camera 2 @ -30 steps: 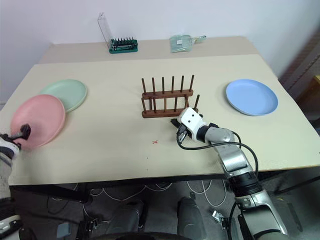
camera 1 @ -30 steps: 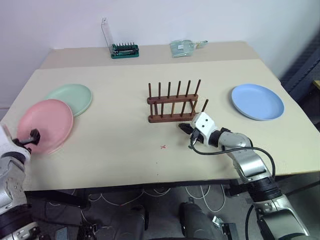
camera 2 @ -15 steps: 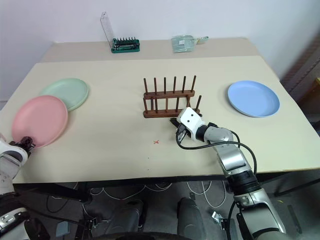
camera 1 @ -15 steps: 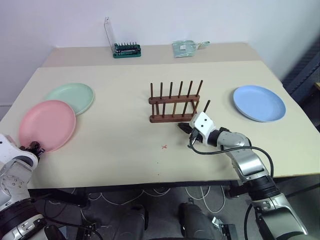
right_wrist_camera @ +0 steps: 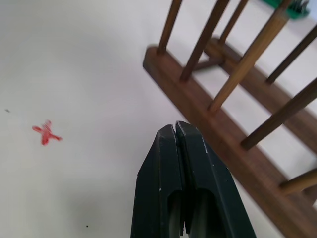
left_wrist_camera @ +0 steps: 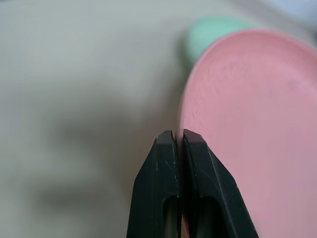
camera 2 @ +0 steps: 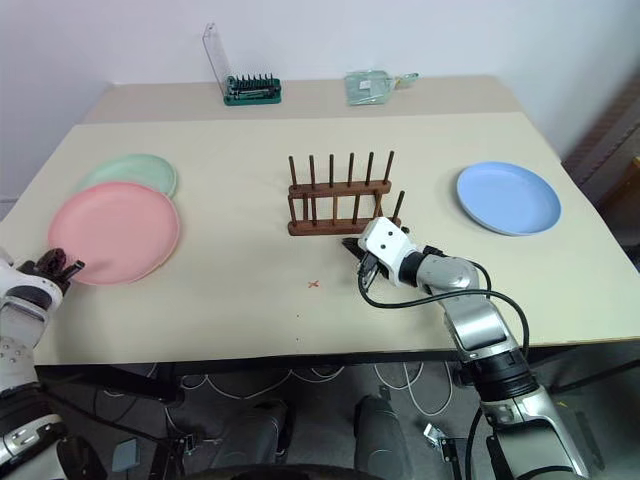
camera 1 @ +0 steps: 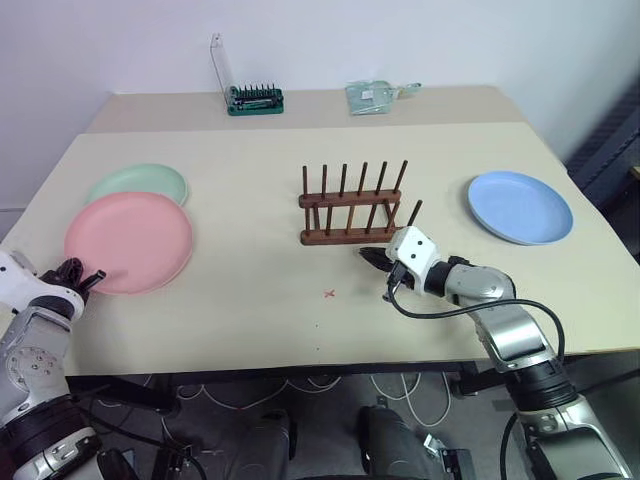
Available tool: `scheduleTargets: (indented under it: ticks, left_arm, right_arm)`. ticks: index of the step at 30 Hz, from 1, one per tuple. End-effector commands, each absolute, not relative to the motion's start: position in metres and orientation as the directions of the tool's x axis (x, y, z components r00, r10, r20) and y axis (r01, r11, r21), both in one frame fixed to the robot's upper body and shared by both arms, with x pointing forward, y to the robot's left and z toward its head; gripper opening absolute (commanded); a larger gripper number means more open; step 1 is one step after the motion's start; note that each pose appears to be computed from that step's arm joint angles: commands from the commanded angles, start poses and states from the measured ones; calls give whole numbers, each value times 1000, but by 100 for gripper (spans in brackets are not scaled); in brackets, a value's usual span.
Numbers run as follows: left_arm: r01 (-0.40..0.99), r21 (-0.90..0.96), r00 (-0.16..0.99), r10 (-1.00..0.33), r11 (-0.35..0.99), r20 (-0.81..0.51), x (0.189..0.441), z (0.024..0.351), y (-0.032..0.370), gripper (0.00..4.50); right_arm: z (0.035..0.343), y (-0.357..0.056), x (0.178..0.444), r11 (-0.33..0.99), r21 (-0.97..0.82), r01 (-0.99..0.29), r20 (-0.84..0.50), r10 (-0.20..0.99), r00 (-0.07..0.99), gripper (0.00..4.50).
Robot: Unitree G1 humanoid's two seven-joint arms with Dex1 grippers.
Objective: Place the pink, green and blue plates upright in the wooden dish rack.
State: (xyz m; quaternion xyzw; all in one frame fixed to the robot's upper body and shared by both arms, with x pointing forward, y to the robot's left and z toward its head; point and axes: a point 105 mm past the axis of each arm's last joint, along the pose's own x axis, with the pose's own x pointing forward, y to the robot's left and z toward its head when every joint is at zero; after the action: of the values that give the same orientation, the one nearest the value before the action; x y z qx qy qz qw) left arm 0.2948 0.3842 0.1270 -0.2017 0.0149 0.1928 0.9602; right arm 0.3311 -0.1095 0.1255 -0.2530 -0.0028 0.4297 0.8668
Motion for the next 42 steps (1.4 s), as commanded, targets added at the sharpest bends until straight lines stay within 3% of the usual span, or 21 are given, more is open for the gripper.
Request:
scheduleTargets:
  ticks: [1,2,5,8,12,19,27,30,33,36,42]
  left_arm:
    - [-184,-265,968,222,946,120,314,194,346,0]
    - [-138,-226,973,174,964,150,320,207,331,0]
    - [-26,-79,978,42,996,206,339,238,286,0]
    - [87,-53,953,-67,995,294,351,275,242,0]
    - [177,-7,929,-165,984,330,361,298,201,0]
    - [360,-1,870,-335,933,362,360,315,136,0]
    - [446,-28,841,-408,894,356,354,313,109,0]
    - [454,-22,839,-419,891,346,353,311,107,0]
    - [460,-35,840,-421,887,343,353,310,109,0]
    - [464,-90,840,-406,881,359,354,311,114,101]
    - [363,-149,880,-286,920,379,363,315,135,405]
  right_arm:
    - [172,-92,325,424,-538,-729,-117,819,562,52]
    - [181,-86,325,401,-571,-716,-105,830,548,79]
    - [203,-70,330,353,-698,-623,-64,836,545,227]
    - [218,-55,332,268,-829,-491,-48,841,539,377]
    - [231,-45,337,240,-892,-382,-11,835,550,377]
    - [227,-36,346,203,-936,-288,-2,814,581,377]
    - [222,-40,355,163,-961,-223,-13,782,624,377]
    - [228,-43,360,167,-971,-172,18,766,643,292]
    - [230,-43,362,166,-975,-149,30,761,648,144]
    - [230,-44,364,157,-980,-121,40,753,656,2]
    - [235,-51,369,167,-983,-70,75,727,682,0]
